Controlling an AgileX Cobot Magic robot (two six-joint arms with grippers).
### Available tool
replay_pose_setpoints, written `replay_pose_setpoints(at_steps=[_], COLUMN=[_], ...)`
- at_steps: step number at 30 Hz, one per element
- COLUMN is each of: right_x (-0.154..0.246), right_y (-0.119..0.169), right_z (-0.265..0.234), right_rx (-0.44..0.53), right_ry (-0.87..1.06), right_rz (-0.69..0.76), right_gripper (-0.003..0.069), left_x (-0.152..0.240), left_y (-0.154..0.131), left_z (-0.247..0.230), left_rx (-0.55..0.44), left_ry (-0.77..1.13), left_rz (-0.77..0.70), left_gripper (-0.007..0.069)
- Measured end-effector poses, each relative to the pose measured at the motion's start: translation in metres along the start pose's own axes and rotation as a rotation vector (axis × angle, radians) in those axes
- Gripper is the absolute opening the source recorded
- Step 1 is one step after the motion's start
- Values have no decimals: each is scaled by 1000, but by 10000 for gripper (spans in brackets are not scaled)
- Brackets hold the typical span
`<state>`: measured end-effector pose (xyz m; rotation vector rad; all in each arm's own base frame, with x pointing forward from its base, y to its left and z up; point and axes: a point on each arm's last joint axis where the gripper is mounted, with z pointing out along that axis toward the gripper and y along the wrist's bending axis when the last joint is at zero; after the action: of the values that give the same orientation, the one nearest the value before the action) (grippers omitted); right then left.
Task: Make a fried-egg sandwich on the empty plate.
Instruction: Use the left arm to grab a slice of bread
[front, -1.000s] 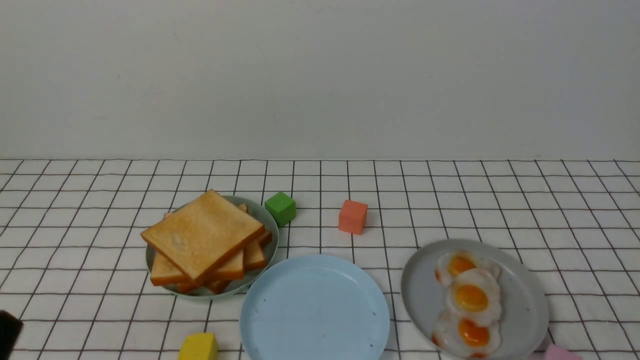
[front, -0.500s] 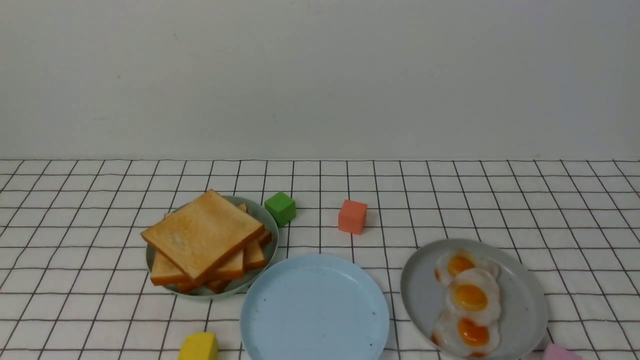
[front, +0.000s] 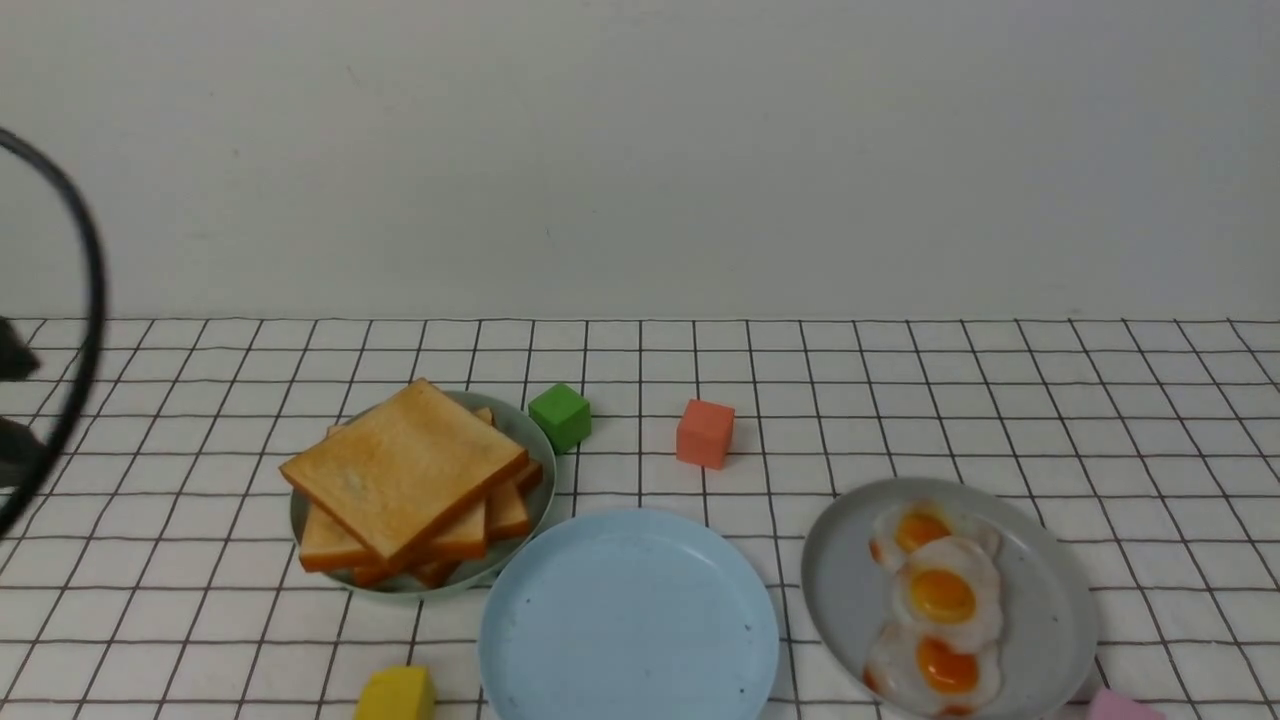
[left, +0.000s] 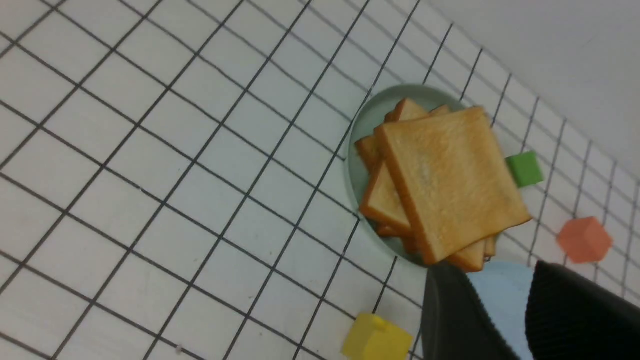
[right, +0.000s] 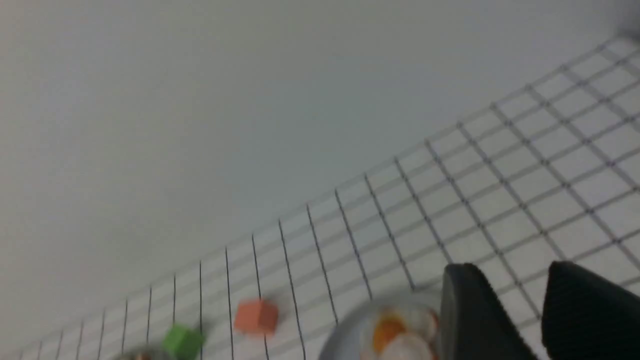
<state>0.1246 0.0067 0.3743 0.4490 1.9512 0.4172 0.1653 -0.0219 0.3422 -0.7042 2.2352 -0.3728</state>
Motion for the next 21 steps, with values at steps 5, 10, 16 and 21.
replay_pose_setpoints(at_steps=[5,10,16,21], right_x=[21,34,42,45], right_y=[20,36,37,36], right_z=[12,10,8,7], right_rx=[-206,-387,-446,-456], right_ry=[214,312,367,397], right_rz=[-156,-309,-511,-544], right_gripper=[242,272,292,295], left_x=[-3,-24,-44,-60], left_y=[-20,-27,-4,28], left_z=[35,70,120,158], left_rx=[17,61,211,268], left_ry=[141,229,372,375], left_rz=[124,150,110,24], left_gripper=[238,238,238,238])
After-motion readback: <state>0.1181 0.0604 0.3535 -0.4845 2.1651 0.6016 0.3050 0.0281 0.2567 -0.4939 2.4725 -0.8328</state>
